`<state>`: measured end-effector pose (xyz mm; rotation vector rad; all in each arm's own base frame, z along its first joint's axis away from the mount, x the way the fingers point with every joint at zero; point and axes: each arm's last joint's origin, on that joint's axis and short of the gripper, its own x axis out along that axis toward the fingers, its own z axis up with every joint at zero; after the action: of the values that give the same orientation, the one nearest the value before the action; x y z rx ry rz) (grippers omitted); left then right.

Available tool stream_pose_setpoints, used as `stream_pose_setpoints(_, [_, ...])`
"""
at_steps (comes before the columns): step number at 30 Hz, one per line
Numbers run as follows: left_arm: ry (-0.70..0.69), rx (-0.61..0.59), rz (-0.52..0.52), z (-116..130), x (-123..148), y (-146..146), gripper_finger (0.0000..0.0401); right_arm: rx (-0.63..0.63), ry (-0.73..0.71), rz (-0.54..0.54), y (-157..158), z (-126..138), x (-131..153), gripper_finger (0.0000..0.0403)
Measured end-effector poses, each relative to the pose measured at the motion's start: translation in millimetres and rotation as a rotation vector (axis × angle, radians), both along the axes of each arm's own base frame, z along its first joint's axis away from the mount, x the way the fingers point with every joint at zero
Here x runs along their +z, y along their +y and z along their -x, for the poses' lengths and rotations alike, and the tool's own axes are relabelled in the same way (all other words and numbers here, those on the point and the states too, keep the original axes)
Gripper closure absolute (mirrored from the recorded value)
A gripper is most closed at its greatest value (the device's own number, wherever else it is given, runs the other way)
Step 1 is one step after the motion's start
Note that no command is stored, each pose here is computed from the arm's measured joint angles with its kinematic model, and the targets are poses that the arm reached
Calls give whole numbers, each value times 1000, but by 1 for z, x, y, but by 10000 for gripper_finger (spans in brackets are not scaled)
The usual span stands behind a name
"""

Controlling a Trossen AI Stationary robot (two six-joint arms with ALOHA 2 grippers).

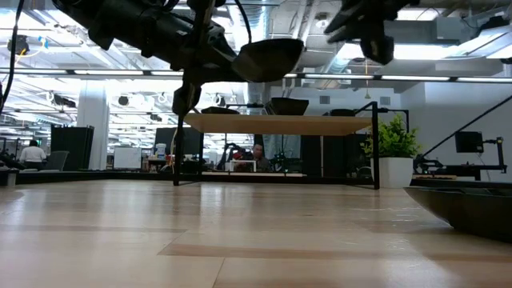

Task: Pick & Place Mini shaped plates
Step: Stack the black leaf shaped plate on top of the black leaf shaped plate on the shelf

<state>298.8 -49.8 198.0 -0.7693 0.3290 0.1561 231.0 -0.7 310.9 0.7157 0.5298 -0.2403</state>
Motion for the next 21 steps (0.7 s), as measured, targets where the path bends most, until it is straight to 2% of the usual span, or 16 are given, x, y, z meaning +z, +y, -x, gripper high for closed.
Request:
stream_pose_setpoints(3, [-13, 3, 1, 1, 4, 1, 393, 13, -119, 88, -7, 10, 18, 342])
stream_pose_setpoints(6, [-40, 10, 3, 3, 11, 4, 393, 51, -221, 219, -10, 21, 33, 342])
stream_pose_setpoints(8, [-61, 8, -12, 6, 18, 6, 392, -3, -241, 293, -16, 26, 40, 342])
stream_pose_setpoints(11, [-104, 3, -51, 11, 30, 8, 393, -161, -146, 372, -32, 32, 40, 347])
stream_pose_setpoints(14, [-148, 10, -94, 16, 42, 13, 394, -291, 25, 395, -54, 34, 33, 361])
stream_pose_setpoints(18, [-197, 59, -149, 24, 57, 20, 393, -374, 258, 292, -83, 32, 11, 394])
stream_pose_setpoints(21, [-198, 83, -155, 31, 64, 25, 394, -393, 330, 245, -96, 29, -1, 396])
